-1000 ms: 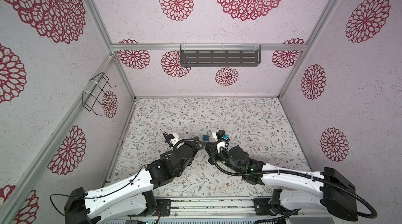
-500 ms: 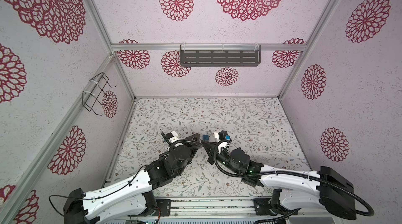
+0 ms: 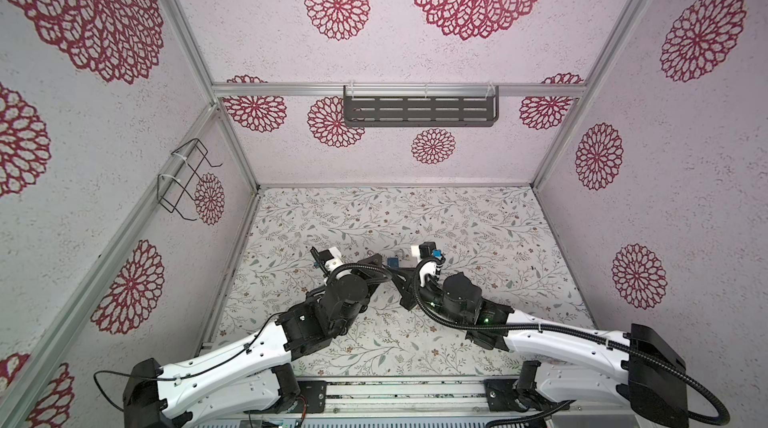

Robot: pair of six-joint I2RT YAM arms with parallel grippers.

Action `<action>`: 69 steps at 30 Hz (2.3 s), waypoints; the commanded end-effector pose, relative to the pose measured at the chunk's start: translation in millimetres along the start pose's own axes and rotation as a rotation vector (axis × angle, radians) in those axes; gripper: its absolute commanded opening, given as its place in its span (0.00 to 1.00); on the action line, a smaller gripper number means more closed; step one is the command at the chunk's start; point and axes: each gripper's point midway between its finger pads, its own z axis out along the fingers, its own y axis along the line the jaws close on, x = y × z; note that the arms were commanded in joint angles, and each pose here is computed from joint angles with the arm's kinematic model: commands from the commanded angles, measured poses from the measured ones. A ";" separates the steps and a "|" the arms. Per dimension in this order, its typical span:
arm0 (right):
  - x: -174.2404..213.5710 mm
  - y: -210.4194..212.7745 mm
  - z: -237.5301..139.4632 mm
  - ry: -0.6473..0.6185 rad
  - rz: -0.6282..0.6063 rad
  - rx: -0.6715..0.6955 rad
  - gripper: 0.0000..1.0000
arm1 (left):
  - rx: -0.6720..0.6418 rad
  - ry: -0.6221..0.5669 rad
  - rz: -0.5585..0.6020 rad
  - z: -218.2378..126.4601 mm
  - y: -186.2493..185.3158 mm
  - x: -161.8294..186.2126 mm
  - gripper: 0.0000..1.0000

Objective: Unlock with the key

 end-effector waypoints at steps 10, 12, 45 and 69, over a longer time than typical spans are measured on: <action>-44.2 47.4 -1.4 -0.013 0.137 -0.238 0.00 | -0.003 0.036 0.074 -3.7 -6.4 9.7 0.00; -42.4 42.7 1.0 -0.007 0.109 -0.200 0.00 | 0.018 0.047 0.056 -4.5 -9.1 11.4 0.00; -54.3 43.0 3.3 -0.025 -0.104 -0.155 0.00 | 0.064 0.154 -0.027 -8.9 -16.6 30.3 0.00; -54.0 34.6 -4.8 -0.139 -0.029 -0.213 0.00 | 0.134 0.166 -0.102 -10.1 -28.3 32.2 0.00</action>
